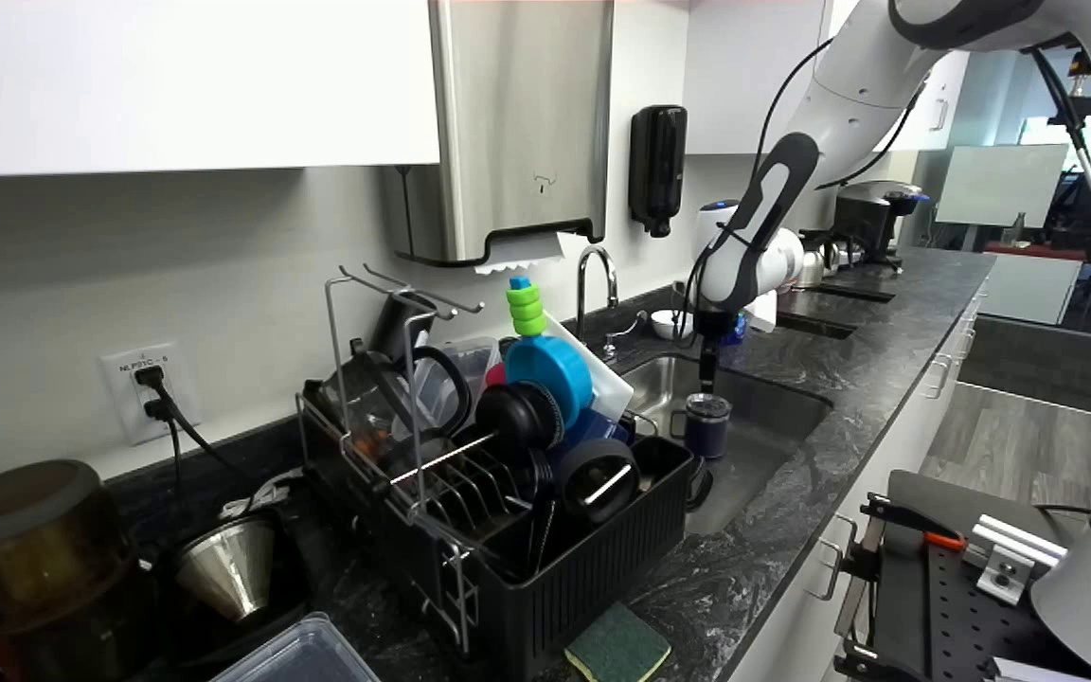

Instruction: Take the lid and put it on the cup

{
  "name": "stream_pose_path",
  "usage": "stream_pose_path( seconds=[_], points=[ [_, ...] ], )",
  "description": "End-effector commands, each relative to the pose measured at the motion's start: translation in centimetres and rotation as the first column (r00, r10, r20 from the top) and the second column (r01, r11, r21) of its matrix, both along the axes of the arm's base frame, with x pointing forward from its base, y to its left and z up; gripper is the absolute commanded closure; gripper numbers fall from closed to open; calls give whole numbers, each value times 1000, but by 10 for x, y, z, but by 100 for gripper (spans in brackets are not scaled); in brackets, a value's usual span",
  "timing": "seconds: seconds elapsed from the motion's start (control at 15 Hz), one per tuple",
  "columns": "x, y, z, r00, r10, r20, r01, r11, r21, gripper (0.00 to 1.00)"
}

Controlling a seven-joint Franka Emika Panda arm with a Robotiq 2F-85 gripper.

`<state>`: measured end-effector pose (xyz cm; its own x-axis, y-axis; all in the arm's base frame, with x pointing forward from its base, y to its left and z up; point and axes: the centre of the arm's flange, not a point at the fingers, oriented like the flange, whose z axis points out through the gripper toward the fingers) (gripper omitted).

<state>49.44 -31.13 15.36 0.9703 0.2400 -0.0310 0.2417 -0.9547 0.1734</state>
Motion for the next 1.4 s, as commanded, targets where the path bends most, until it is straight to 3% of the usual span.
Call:
stream_pose_path(
  seconds=[0.0,0.33,0.93,1.0,1.07,1.33],
  points=[
    [-2,-19,-2,1000,20,-18,-17,990,138,0],
    [1,-45,-2,999,-8,-48,20,971,240,0],
    [34,-96,-8,997,-50,-65,65,964,260,0],
    [37,-101,-10,996,-52,-68,68,962,263,6],
    [38,-103,-13,996,-51,-75,69,961,267,26],
    [40,-102,-23,994,-46,-95,72,956,286,55]
  ],
)
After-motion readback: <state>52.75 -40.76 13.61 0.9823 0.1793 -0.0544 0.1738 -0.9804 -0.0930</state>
